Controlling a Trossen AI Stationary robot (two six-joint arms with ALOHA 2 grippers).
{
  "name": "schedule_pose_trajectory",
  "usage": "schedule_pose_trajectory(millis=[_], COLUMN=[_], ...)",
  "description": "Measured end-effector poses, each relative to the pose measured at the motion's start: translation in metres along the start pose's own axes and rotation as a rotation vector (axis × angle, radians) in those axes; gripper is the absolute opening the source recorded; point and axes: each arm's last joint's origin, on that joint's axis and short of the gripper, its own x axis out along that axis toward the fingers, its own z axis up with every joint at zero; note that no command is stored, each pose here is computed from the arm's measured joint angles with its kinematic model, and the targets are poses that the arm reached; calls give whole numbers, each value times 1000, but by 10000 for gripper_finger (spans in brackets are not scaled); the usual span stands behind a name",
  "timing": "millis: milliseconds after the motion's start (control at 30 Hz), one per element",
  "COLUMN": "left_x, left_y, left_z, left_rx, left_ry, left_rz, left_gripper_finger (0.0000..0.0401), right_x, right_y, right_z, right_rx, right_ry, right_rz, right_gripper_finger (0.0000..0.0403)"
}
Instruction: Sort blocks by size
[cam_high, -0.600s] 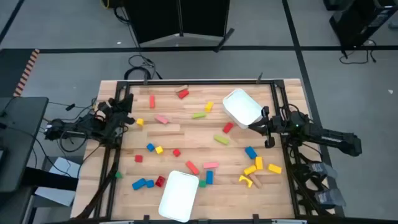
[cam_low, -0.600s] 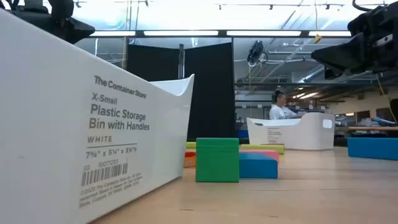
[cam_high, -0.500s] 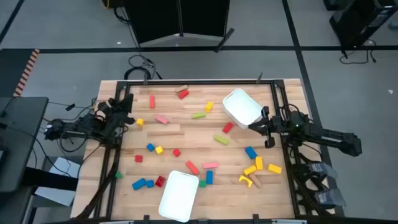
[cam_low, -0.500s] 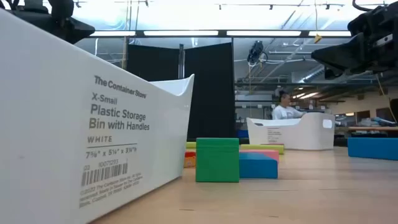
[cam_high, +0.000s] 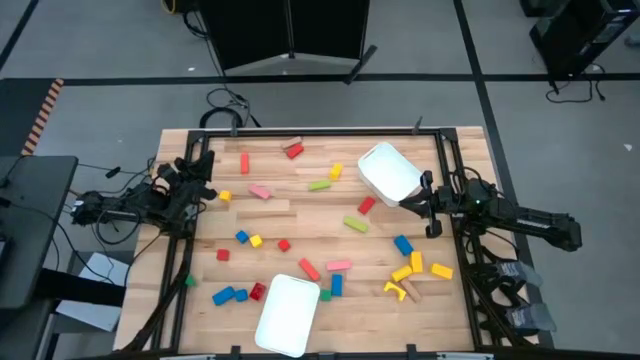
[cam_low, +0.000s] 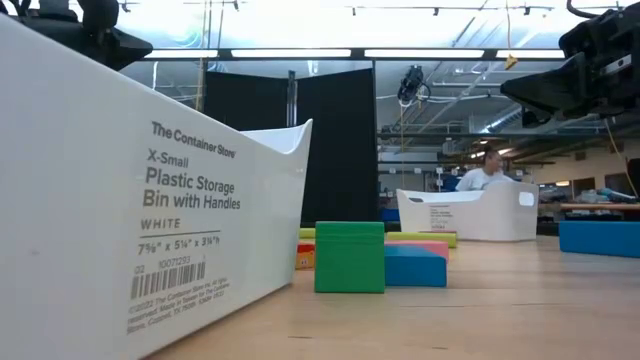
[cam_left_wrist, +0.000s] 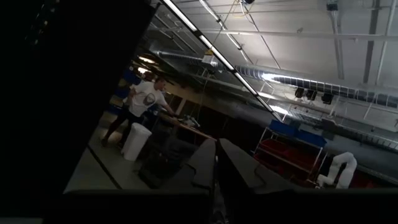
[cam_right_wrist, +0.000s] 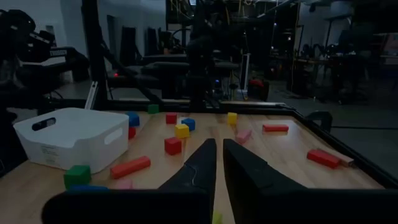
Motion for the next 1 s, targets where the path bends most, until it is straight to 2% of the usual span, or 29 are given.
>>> schedule_pose_trajectory(millis=[600,700,900,967,1000], left_x=[0,0,0,0,0], left_y=[0,0,0,0,0], left_z=[0,0,0,0,0], left_rx=[0,1,1,2,2], left_ry=[0,0,1,2,2], left_rz=[0,0,0,0,0], left_gripper_finger=[26,26,26,26,26], right_x=[0,-1,-7,-12,-14], right_y=[0,-3,-2,-4,-5], right_z=[1,11,36,50,55], right_rx=[1,-14,163,287,364], right_ry=[-9,-116,-381,-538,-567], right_rz=[-10,-96,-79,-129,-130], right_gripper_finger=[43,42,42,43,43])
